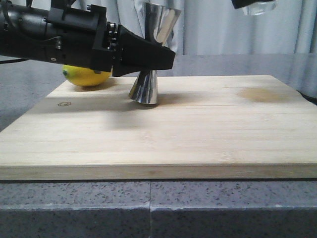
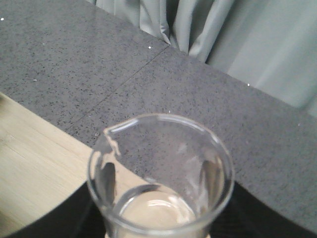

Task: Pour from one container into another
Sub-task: 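Lower the beaker back onto the board and open the right gripper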

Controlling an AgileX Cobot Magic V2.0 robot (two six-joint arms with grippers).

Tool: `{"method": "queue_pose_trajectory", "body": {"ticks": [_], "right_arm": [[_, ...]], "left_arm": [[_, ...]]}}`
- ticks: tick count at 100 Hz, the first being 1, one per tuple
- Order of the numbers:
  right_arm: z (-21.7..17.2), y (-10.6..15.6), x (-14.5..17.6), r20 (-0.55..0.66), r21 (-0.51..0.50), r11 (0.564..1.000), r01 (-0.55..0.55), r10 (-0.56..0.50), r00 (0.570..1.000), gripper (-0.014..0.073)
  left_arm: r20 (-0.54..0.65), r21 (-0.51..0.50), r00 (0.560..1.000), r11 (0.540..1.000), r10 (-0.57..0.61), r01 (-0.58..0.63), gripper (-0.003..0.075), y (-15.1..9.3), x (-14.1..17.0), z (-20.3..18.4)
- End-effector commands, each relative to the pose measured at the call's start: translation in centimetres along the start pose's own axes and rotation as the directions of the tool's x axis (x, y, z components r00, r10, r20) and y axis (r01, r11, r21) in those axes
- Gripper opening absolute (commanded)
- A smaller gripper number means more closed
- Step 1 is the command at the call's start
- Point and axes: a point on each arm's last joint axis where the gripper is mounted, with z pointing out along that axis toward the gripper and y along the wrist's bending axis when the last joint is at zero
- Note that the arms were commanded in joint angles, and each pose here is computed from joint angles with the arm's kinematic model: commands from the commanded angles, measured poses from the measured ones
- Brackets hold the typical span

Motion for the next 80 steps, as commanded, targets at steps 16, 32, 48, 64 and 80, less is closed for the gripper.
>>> {"method": "queue_pose_trajectory", "body": {"ticks": [16,32,48,64,80], "right_arm": [[-1.1,-0.4,1.9,0.203,0.100,0.979,-0.179,0.156,0.967,0.0247],[-1.5,0.0,4.6,0.244,0.117,0.957,-0.265,0.231,0.942,0.0247],[-1.0,0.4,6.5,0.244,0.127,0.948,-0.292,0.255,0.936,0.0247],[0.1,0.6,7.4,0.234,0.135,0.946,-0.296,0.260,0.937,0.0247],[1.1,0.7,8.2,0.232,0.140,0.944,-0.299,0.263,0.937,0.0247]], "left_arm": [[0.139,0.007,0.990,1.000,0.026,-0.028,-0.0002,-0.3,-3.1,-0.2],[0.139,0.007,0.990,1.000,0.026,-0.028,-0.0002,-0.3,-3.1,-0.2],[0.139,0.008,0.990,1.000,0.026,-0.028,-0.0002,-0.3,-3.2,-0.2],[0.143,0.012,0.989,1.000,0.026,-0.028,-0.0002,-0.4,-3.2,-0.2],[0.144,0.013,0.989,1.000,0.026,-0.028,-0.0002,-0.4,-3.2,-0.2]]}}
